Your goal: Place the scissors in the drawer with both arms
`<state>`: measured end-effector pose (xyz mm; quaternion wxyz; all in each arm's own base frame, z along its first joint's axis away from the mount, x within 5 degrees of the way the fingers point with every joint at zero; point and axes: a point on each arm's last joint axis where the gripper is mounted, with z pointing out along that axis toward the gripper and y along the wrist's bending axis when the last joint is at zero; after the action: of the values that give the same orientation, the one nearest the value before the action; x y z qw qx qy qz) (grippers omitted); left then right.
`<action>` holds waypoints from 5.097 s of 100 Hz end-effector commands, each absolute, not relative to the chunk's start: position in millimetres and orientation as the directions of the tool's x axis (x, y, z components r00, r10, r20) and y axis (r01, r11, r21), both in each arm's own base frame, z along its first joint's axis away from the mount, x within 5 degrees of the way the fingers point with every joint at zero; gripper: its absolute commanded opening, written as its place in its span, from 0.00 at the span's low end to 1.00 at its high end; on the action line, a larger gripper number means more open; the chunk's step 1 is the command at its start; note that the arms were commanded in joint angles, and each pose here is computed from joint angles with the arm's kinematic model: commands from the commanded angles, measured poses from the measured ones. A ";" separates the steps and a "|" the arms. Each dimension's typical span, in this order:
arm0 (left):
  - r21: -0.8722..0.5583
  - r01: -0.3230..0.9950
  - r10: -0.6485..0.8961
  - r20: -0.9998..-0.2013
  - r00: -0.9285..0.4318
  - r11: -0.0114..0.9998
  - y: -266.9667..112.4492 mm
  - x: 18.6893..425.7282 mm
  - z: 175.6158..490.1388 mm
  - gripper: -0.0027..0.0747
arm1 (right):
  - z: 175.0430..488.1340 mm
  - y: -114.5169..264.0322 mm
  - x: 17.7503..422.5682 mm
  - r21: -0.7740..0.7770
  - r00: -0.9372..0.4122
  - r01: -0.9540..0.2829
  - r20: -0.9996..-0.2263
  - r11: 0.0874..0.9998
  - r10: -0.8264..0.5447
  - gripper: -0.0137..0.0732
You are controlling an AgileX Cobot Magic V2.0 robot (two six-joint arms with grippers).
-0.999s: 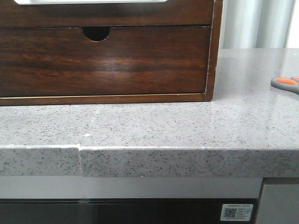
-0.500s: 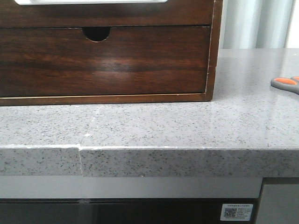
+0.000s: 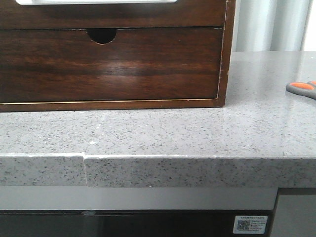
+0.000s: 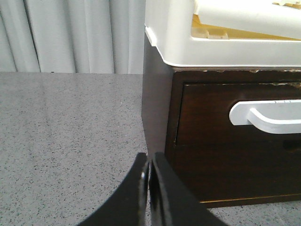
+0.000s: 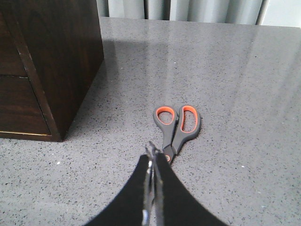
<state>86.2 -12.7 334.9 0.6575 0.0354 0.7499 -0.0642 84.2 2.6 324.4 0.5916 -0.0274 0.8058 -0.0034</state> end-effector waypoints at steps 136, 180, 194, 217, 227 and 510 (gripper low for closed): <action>-0.560 0.205 -0.520 -0.826 -0.219 0.803 -27.8 99.4 347.1 0.58 | 346.6 0.9 87.9 -0.037 -0.145 -0.014 -0.989 0.999 -0.038 0.71; -0.862 0.099 -0.708 -0.469 -0.528 0.497 -53.0 154.0 322.8 0.58 | 346.7 1.8 87.9 -0.012 -0.144 -0.021 -0.990 1.000 -0.014 0.71; -0.906 0.134 -0.712 -0.401 -0.576 0.401 -61.6 169.4 320.3 0.58 | 346.7 1.8 87.9 -0.012 -0.144 -0.021 -0.990 1.000 -0.014 0.71; -0.942 0.161 -0.678 -0.325 -0.660 0.295 -73.5 195.5 313.3 0.58 | 346.8 1.8 88.0 -0.012 -0.143 -0.020 -0.990 1.000 -0.014 0.71; -0.949 0.176 -0.639 -0.306 -0.706 0.261 -79.6 206.6 315.3 0.58 | 346.8 1.8 88.0 -0.012 -0.143 -0.020 -0.990 1.000 -0.014 0.71; -0.900 0.389 -0.429 -0.435 -0.791 0.195 -87.0 113.7 301.5 0.52 | 348.2 2.4 89.9 -0.010 -0.183 -0.028 -0.983 1.000 -0.015 0.71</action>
<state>118.5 -83.0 287.9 0.3250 -0.0542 0.7197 -0.6111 86.0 3.4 329.4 0.6120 -0.0172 0.7906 0.0093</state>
